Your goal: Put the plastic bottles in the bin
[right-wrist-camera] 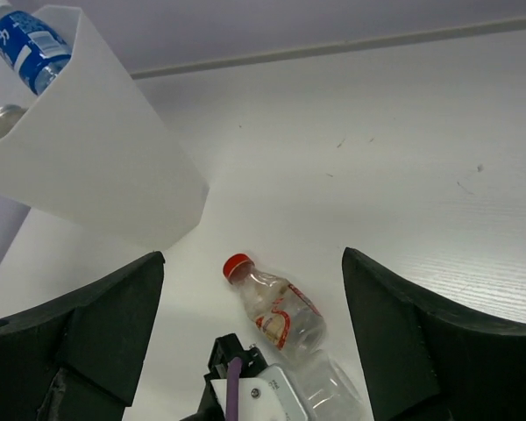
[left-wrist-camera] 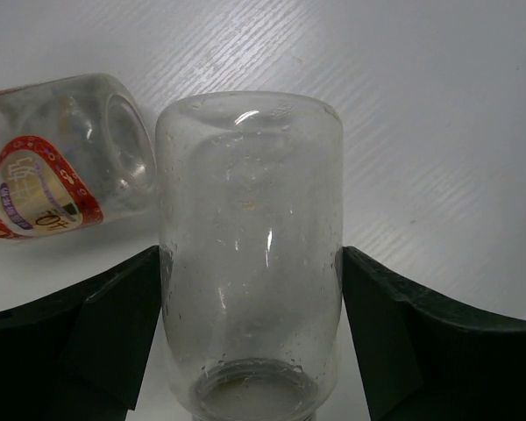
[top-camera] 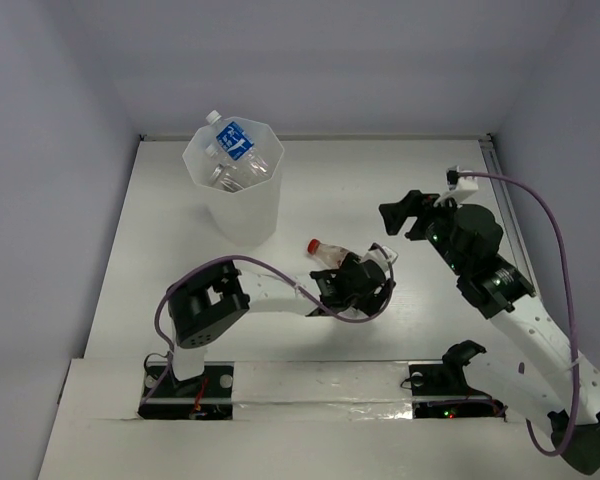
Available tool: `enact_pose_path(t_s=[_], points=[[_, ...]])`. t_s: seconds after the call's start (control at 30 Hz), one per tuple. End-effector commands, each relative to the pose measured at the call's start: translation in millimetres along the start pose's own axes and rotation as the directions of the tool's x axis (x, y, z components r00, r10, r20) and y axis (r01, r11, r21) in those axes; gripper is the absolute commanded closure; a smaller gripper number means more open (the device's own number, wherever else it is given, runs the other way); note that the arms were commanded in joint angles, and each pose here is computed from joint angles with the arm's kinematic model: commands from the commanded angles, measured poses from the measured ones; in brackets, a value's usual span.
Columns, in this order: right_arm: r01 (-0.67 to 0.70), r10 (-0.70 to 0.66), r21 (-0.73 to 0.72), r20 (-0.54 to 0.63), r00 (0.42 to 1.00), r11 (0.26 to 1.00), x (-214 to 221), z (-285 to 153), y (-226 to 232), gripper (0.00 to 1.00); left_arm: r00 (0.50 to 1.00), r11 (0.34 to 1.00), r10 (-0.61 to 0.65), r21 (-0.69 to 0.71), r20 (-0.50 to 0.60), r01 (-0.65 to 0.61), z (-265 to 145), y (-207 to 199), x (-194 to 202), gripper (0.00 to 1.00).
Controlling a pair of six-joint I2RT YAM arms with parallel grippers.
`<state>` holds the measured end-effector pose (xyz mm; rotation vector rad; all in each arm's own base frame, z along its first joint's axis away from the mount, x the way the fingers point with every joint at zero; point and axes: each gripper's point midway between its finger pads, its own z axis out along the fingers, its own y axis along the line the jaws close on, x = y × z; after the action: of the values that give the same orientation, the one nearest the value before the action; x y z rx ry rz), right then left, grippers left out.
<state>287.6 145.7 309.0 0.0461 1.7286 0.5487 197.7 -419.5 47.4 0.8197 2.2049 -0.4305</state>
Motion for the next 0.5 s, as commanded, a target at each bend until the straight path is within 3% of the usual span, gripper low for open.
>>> enact_pose_path(t_s=[0.0,0.2,0.47], points=[[-0.005,0.005,0.0,0.004,1.0,1.0,0,1,-1,0.12,0.999,0.999,-0.031,0.041,0.043,0.029,-7,-9,-7,0.29],[0.038,-0.04,-0.023,-0.067,0.997,0.999,12,10,3,0.12,0.995,0.995,-0.072,0.078,0.071,0.067,-30,-13,-6,0.51],[0.107,-0.119,-0.067,-0.207,0.971,0.992,35,48,8,0.12,0.971,0.983,-0.158,0.122,0.181,0.137,-96,-9,-25,0.55]])
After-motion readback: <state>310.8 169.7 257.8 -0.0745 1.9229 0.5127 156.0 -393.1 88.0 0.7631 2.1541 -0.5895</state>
